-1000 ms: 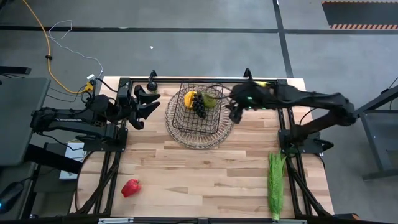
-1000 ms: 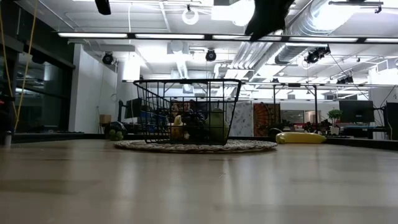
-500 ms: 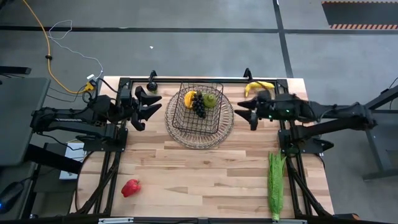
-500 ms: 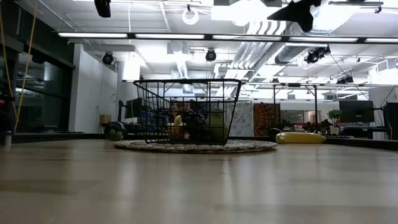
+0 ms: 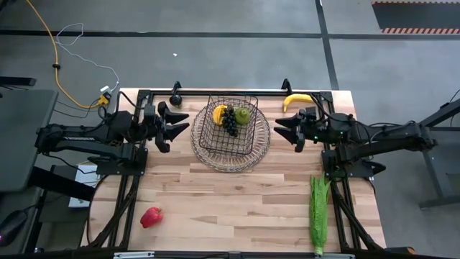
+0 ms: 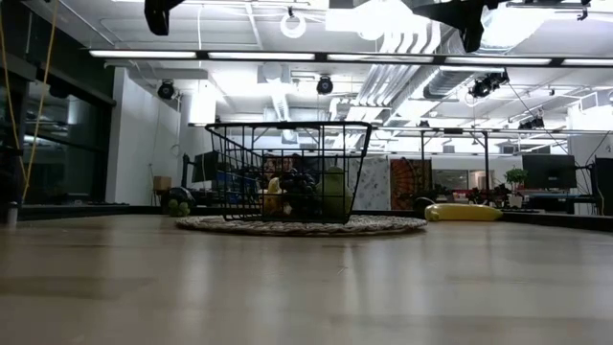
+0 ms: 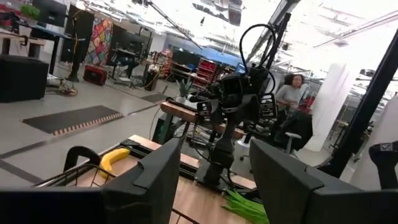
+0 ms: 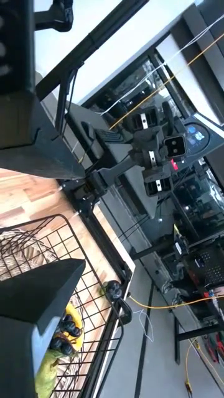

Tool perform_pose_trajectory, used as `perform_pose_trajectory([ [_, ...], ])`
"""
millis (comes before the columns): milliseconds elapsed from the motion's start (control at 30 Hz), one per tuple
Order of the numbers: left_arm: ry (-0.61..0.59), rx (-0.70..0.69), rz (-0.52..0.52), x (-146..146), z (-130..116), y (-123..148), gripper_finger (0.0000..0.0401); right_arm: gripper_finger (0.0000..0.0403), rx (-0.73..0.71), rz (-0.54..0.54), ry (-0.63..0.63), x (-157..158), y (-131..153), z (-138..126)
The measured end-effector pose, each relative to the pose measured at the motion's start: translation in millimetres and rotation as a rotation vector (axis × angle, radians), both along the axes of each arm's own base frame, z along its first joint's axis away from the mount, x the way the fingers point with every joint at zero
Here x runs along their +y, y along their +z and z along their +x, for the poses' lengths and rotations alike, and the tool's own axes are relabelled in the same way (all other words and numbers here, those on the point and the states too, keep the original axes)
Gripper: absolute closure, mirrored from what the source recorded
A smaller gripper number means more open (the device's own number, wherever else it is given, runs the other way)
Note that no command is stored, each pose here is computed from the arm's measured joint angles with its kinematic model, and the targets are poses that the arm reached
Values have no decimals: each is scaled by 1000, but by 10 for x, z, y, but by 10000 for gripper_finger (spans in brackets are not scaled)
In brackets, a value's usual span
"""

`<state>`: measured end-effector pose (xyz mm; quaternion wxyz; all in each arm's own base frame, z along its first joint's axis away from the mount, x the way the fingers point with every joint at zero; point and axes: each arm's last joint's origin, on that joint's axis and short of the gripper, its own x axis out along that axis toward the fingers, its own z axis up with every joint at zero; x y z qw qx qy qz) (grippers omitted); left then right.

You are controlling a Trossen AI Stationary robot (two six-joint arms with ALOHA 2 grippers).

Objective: Build produce basket
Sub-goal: Put the bell pepper into the wire basket

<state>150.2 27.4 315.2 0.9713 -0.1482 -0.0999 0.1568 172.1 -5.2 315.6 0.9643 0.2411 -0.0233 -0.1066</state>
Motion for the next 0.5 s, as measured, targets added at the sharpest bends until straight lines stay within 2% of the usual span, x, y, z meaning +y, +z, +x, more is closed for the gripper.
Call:
perform_pose_trajectory([
  [133,-86,20,-102,-26,-6,59,194,190,8,-1,0,0,-8,0],
  [267,-208,166,-203,-100,18,119,156,190,16,-1,0,0,-15,0],
  [500,-423,345,-274,-292,147,292,111,190,48,-1,1,0,-45,-1],
])
